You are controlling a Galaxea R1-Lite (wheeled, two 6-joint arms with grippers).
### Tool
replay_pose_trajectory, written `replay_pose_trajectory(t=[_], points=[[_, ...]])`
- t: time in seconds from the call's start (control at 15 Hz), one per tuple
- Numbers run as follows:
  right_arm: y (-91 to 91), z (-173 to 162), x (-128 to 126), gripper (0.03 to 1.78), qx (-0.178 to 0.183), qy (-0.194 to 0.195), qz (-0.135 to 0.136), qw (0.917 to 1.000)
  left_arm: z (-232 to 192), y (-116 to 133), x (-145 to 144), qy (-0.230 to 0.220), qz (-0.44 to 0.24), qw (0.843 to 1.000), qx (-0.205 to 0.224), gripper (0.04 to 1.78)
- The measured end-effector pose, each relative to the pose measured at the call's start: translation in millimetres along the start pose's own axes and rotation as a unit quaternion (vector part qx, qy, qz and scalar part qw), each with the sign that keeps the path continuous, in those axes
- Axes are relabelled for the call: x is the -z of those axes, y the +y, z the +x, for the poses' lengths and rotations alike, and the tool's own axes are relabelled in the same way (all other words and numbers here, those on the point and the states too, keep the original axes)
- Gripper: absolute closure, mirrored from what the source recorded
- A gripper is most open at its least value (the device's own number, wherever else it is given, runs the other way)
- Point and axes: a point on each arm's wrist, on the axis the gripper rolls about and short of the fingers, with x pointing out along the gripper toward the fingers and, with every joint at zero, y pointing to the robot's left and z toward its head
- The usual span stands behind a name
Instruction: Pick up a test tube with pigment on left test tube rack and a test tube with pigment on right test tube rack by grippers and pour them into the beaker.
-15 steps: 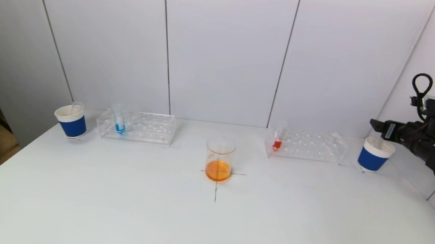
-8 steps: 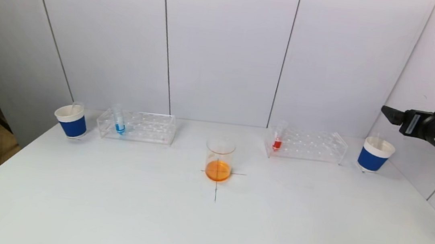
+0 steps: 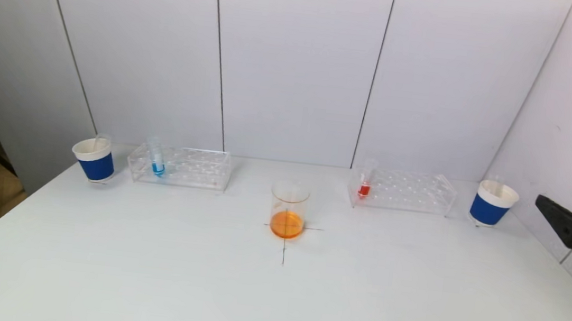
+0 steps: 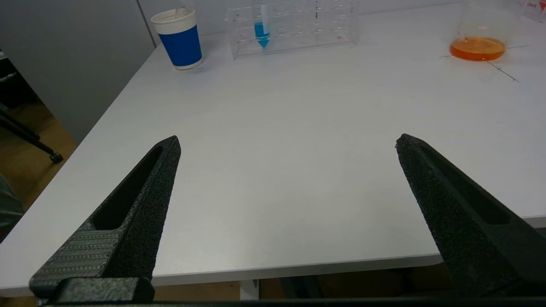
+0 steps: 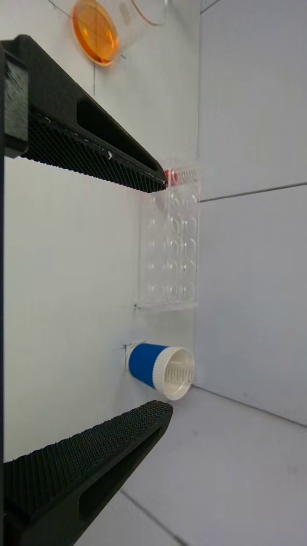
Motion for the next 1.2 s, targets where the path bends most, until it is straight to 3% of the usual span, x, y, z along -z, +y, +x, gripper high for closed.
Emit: replay_pose_trajectory(t=[0.53, 0.8, 1.0, 1.2], points=[[-8.0, -116, 26, 0.04, 0.028, -0.037, -0.011, 0.9989, 0, 0, 0, 0.0, 0.0, 1.0, 0.0, 0.06], [-9.4, -165, 57, 0.04, 0.03, -0.034, -0.015, 0.9989, 0, 0, 0, 0.0, 0.0, 1.0, 0.0, 0.06], [-9.6, -184, 85, 0.04, 0.028, -0.02, -0.013, 0.9993, 0, 0, 0, 0.0, 0.0, 1.0, 0.0, 0.06], [-9.0, -182, 107, 0.04, 0.023, -0.011, -0.015, 0.9996, 0, 0, 0, 0.0, 0.0, 1.0, 0.0, 0.06]])
